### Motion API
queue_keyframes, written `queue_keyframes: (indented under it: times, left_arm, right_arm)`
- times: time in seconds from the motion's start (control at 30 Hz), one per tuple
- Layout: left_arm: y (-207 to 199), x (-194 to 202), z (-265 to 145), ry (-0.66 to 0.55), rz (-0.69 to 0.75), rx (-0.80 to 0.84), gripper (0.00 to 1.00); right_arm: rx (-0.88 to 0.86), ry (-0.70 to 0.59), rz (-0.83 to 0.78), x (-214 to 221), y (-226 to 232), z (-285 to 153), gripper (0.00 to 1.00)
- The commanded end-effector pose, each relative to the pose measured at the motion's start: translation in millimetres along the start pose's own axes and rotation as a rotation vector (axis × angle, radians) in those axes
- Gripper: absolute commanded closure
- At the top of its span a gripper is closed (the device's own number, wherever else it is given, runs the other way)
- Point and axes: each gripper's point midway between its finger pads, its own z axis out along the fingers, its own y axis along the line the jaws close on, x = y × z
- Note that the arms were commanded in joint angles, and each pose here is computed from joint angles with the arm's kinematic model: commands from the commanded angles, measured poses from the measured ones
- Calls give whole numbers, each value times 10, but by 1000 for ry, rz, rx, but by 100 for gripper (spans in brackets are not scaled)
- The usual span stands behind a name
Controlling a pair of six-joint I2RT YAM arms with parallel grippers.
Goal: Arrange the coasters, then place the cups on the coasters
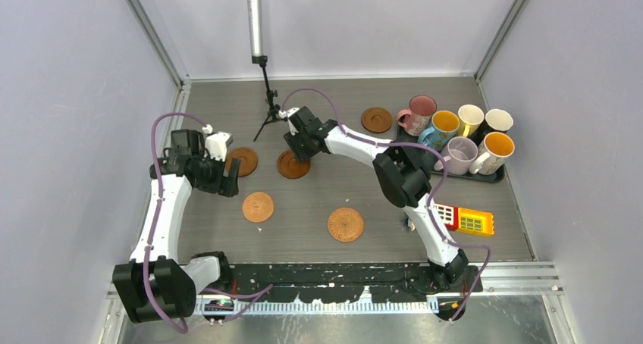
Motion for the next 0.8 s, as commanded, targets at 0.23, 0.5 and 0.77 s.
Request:
queue_keyframes:
  times: [0.23,0.5,0.77]
  left_arm:
    - [59,-170,-109,-53,-8,-29,19]
    - [71,-198,-85,-54,-5,-25,14]
    - [17,-277,-34,-66,-1,26,11]
  right_arm:
    - [82,43,-6,51,-115,229,54]
    - [28,3,-12,-128,-26,-69,44]
    - [-32,-124,-7,-635,-45,-707,34]
